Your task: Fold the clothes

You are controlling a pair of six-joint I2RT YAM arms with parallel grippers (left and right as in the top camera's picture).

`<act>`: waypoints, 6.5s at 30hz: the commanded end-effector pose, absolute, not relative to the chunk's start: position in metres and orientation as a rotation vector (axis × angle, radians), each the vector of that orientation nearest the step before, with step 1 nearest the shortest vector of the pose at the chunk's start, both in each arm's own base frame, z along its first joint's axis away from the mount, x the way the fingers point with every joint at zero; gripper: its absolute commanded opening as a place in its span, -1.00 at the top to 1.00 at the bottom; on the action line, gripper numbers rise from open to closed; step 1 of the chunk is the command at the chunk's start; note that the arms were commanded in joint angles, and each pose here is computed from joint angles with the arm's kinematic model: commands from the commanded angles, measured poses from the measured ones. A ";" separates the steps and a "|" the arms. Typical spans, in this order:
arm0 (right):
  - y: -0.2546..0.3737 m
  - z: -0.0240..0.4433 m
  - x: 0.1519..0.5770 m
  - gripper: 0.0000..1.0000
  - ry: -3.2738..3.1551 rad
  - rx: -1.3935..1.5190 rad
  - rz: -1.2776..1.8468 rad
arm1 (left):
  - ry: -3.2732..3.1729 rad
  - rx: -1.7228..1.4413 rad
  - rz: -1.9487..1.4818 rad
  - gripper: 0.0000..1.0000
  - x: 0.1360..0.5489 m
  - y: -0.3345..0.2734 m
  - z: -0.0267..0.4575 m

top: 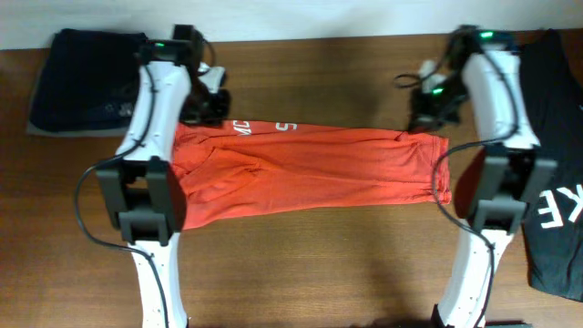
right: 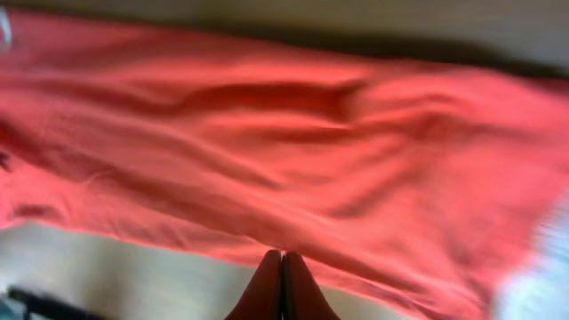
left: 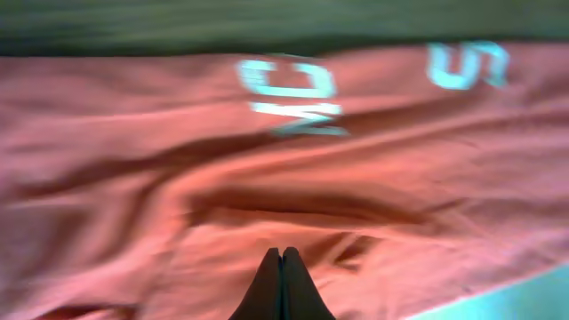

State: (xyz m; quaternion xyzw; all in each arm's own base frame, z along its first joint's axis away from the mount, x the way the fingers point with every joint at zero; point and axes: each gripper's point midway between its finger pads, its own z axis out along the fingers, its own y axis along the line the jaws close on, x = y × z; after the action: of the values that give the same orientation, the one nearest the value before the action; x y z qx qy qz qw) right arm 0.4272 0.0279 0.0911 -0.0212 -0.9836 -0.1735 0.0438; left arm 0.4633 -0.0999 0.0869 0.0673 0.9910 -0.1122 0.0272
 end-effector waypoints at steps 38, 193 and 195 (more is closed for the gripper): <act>-0.043 -0.002 0.378 0.91 -2.868 -0.369 -0.311 | 3.327 0.057 -0.108 0.99 0.402 -0.058 -0.004; 0.006 0.040 0.374 0.92 -2.842 -0.080 0.294 | 3.077 0.001 0.026 -0.98 0.467 -0.039 0.102; 0.011 0.040 0.374 0.92 -2.847 -0.062 0.296 | 3.077 0.001 0.026 -0.98 0.467 -0.039 0.102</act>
State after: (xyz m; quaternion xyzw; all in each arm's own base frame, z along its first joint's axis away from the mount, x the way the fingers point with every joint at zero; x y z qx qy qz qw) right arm 0.3692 0.0098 0.0370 -0.0170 -0.9855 0.0729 0.1524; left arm 0.4649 -0.0399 0.1006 0.0034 0.9996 0.0055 0.0273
